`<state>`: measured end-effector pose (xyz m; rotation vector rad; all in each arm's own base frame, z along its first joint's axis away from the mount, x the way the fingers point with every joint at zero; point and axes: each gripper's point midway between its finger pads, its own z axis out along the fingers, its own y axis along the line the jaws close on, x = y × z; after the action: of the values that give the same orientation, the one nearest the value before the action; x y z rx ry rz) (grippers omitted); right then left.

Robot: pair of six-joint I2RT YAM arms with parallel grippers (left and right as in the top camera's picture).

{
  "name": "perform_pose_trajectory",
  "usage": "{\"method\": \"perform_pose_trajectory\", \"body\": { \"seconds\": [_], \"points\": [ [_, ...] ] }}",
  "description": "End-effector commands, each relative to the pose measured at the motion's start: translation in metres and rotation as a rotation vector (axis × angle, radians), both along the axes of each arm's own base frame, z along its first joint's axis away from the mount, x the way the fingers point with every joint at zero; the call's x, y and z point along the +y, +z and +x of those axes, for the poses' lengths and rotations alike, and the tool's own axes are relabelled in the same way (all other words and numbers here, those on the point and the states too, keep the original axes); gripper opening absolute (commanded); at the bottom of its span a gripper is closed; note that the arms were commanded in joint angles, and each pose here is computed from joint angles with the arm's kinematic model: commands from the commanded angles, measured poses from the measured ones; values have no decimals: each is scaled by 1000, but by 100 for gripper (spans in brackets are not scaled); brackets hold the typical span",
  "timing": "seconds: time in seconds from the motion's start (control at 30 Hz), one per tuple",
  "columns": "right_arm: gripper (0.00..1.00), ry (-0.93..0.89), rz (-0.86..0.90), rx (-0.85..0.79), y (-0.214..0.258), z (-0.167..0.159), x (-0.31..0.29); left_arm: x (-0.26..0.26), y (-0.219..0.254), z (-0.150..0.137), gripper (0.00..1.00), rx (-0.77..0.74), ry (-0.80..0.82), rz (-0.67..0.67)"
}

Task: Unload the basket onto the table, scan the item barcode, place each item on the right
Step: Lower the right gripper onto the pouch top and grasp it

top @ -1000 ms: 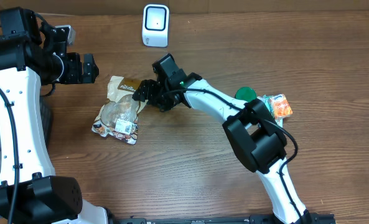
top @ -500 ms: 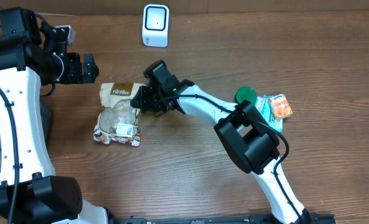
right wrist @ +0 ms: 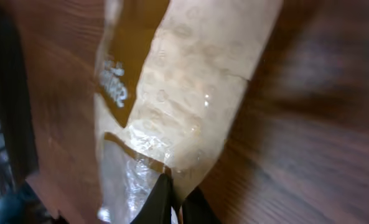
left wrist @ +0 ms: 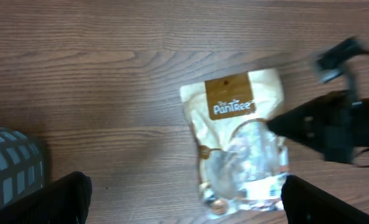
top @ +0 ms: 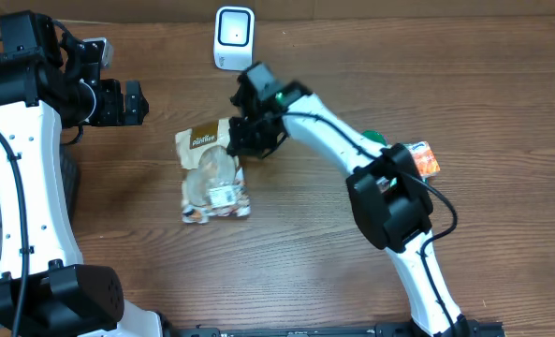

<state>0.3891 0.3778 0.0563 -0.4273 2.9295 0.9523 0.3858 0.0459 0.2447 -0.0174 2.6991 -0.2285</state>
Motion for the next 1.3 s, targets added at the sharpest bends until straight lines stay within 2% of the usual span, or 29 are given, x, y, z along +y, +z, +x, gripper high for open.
{"method": "perform_pose_trajectory", "body": {
  "seconds": [0.0, 0.03, 0.07, 0.1, 0.13, 0.2, 0.3, 0.47, 0.57, 0.7, 0.77, 0.97, 1.07, 1.27],
  "points": [
    [13, 189, -9, -191, 34, 7, -7, -4, 10, 1, 100, -33, -29, 9],
    [20, 190, -30, -189, 32, 7, -12, -4, 10, 1, 100, -33, -29, 9],
    [30, 184, -48, -180, 30, 7, -17, -4, 10, 1, 100, -33, -29, 9],
    [46, 181, -56, -165, 28, 6, -20, -4, 10, 1, 100, -33, -29, 9],
    [53, 179, -60, -156, 28, 5, -23, -4, 10, 1, 100, -33, -29, 9],
    [59, 165, -72, -129, 26, 3, -28, -4, 10, 1, 100, -33, -29, 9],
    [60, 88, -97, -24, 24, -3, -43, -4, 10, 1, 100, -33, -29, 9],
    [58, 77, -99, 117, 25, -26, -54, -4, 10, 1, 100, -33, -29, 9],
    [53, 104, -114, 137, 23, -39, -47, -4, 10, 1, 100, -33, -29, 9],
    [35, 143, -110, 94, 23, -49, -23, -4, 10, 1, 100, -33, -29, 9],
    [25, 107, -160, 53, 17, -46, -17, -4, 10, 1, 100, -33, -29, 9],
    [11, -44, -339, -131, -3, -27, -2, -4, 10, 1, 100, -33, -29, 9],
    [11, -72, -369, -179, -21, -24, 11, -4, 10, 1, 100, -33, -29, 9],
    [15, -63, -403, -144, -46, -30, 10, -4, 10, 1, 100, -33, -29, 9]
  ]
}}
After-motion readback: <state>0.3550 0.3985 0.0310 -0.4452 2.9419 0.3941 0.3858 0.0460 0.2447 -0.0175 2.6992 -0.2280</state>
